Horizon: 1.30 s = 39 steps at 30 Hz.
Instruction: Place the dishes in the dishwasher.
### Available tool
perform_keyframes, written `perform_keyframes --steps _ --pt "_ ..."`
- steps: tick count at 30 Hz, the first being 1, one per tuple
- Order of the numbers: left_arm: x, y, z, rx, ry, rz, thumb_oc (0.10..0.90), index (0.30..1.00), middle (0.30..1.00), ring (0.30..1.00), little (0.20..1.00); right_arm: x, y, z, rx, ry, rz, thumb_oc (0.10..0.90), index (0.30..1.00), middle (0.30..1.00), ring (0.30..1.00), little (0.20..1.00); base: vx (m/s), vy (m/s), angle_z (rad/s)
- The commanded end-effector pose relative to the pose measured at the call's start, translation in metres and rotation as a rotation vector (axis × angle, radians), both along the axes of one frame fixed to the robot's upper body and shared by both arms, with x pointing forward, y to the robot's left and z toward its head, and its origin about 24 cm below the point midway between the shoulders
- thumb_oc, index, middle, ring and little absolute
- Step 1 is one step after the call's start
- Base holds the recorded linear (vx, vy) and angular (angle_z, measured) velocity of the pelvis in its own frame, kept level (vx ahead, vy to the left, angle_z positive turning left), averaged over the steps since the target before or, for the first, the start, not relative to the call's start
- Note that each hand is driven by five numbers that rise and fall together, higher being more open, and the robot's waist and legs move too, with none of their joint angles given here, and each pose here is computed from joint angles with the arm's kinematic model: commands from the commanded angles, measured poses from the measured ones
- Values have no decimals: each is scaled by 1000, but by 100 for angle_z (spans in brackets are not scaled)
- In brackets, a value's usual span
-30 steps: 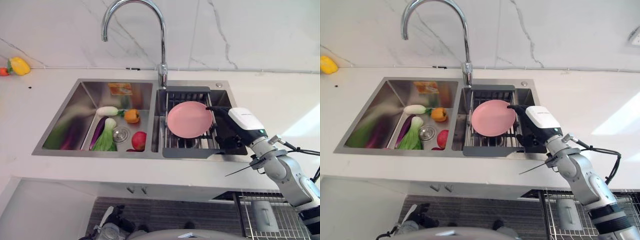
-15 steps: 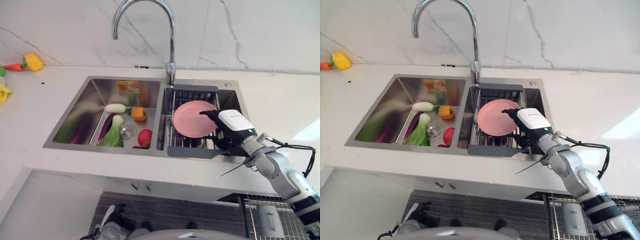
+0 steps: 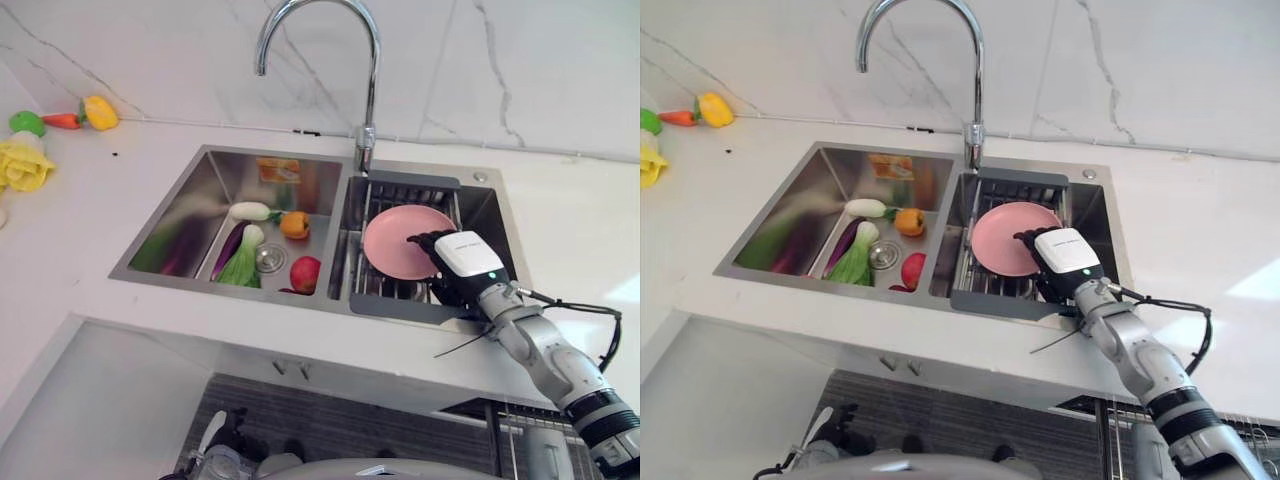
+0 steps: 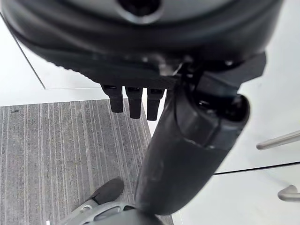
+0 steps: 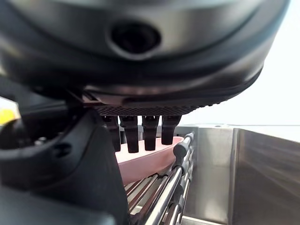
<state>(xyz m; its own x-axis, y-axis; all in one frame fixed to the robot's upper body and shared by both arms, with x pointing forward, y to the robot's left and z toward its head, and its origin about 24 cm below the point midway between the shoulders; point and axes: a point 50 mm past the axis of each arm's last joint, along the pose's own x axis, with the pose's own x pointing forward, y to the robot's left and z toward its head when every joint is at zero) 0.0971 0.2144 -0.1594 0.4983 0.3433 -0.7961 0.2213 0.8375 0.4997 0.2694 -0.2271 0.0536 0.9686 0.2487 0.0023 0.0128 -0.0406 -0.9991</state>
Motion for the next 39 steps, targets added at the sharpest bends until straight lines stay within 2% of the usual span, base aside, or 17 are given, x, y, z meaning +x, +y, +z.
perform_keyframes --steps 1,5,11,17,23,25,33,39 --pt "12 -21 0 19 -36 -86 800 900 900 900 900 21 -1 25 -53 -356 -94 400 300 300 300 300 10 0 8" --pt "13 -23 0 30 -45 -88 800 900 900 900 900 25 11 27 -17 -405 -77 400 300 300 300 300 2 3 4" --pt "11 -22 0 40 -45 -84 800 900 900 900 900 24 12 45 9 -517 -60 400 300 300 300 300 0 0 0" --pt "8 -22 -1 54 -43 -77 800 900 900 900 900 14 11 82 196 -708 -58 400 300 300 300 300 0 0 0" --pt "4 -20 -1 58 -29 -69 800 900 900 900 900 6 7 99 348 -735 -50 400 300 300 300 300 -2 1 1" --pt "1 -19 -2 58 -18 -61 800 900 900 900 900 0 -2 110 380 -803 -60 400 300 300 300 300 7 3 -4" --pt "0 -16 -2 65 -10 -63 800 900 900 900 900 -21 -19 134 364 -937 -79 400 300 300 300 300 -1 -1 -1" --pt "0 -17 -2 65 -2 -95 800 900 900 900 900 -53 -31 155 291 -1073 -86 400 300 300 300 300 2 15 -10"
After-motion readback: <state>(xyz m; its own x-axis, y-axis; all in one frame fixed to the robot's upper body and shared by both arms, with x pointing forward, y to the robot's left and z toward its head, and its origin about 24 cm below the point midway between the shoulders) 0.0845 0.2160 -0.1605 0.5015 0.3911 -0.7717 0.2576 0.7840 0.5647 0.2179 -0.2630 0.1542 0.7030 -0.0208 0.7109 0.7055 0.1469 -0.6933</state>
